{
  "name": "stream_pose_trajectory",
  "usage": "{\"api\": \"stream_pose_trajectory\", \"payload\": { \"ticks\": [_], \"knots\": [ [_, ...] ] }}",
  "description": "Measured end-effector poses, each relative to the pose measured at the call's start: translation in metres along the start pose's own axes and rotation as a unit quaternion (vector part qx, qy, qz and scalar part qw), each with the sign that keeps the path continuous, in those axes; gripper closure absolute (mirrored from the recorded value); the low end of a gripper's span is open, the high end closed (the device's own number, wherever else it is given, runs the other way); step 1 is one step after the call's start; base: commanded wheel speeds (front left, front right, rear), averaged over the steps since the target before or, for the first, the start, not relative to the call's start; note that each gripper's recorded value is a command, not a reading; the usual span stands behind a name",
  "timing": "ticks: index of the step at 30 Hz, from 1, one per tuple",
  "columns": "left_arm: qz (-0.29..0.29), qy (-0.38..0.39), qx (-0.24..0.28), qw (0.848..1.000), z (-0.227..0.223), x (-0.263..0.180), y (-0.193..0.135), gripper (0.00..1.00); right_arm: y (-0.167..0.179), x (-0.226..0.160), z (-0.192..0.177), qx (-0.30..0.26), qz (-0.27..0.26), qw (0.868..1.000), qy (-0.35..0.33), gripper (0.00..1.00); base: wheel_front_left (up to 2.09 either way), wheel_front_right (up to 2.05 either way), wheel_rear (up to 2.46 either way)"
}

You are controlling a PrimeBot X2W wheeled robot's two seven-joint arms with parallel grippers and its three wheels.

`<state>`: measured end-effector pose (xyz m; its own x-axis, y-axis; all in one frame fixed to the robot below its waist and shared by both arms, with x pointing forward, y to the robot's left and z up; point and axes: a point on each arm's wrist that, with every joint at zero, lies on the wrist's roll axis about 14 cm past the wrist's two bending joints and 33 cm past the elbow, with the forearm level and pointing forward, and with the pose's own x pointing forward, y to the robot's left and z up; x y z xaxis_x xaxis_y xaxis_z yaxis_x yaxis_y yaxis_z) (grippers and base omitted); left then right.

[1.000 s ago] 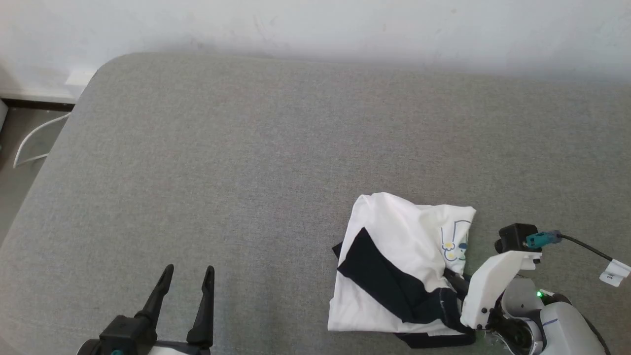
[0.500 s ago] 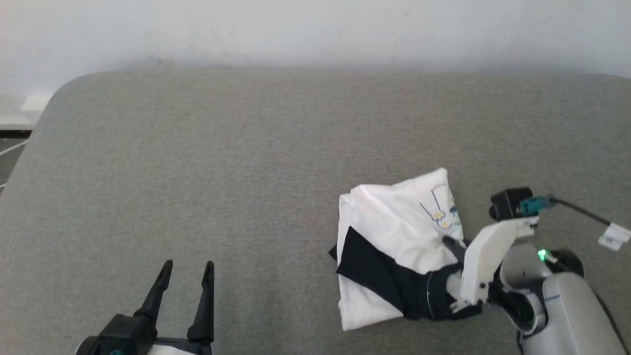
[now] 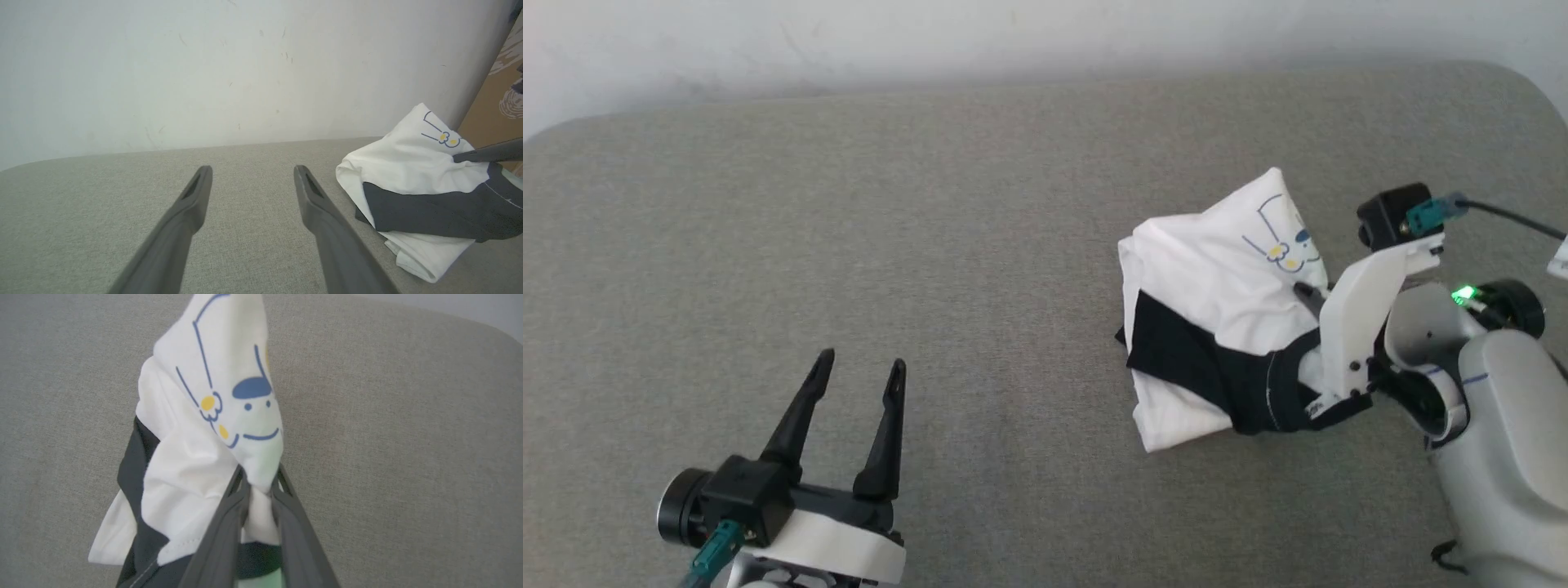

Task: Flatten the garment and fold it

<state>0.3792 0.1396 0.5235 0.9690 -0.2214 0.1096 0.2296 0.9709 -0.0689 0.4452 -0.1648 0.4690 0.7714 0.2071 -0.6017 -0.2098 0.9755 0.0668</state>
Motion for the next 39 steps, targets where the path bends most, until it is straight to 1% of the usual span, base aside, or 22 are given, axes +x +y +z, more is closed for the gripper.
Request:
{"api": "stream_pose_trajectory", "payload": {
  "ticks": [12, 21, 30, 39],
  "knots": [
    [-0.062, -0.002, -0.001, 0.998, -0.007, 0.036, -0.027, 0.0, -0.06, -0.002, 0.019, -0.022, -0.07, 0.997, -0.001, 1.0, 0.0, 0.0, 0.0],
    [-0.111, 0.009, -0.003, 0.994, -0.019, 0.06, -0.049, 0.0, -0.109, -0.012, 0.035, -0.034, -0.133, 0.99, -0.018, 1.0, 0.0, 0.0, 0.0],
    [-0.141, 0.017, 0.0, 0.99, -0.035, 0.08, -0.056, 0.0, -0.153, -0.01, 0.041, -0.043, -0.188, 0.981, -0.015, 1.0, 0.0, 0.0, 0.0],
    [-0.163, 0.019, 0.009, 0.986, -0.048, 0.099, -0.06, 0.0, -0.183, 0.002, 0.04, -0.045, -0.224, 0.974, -0.005, 1.0, 0.0, 0.0, 0.0]
  ]
}}
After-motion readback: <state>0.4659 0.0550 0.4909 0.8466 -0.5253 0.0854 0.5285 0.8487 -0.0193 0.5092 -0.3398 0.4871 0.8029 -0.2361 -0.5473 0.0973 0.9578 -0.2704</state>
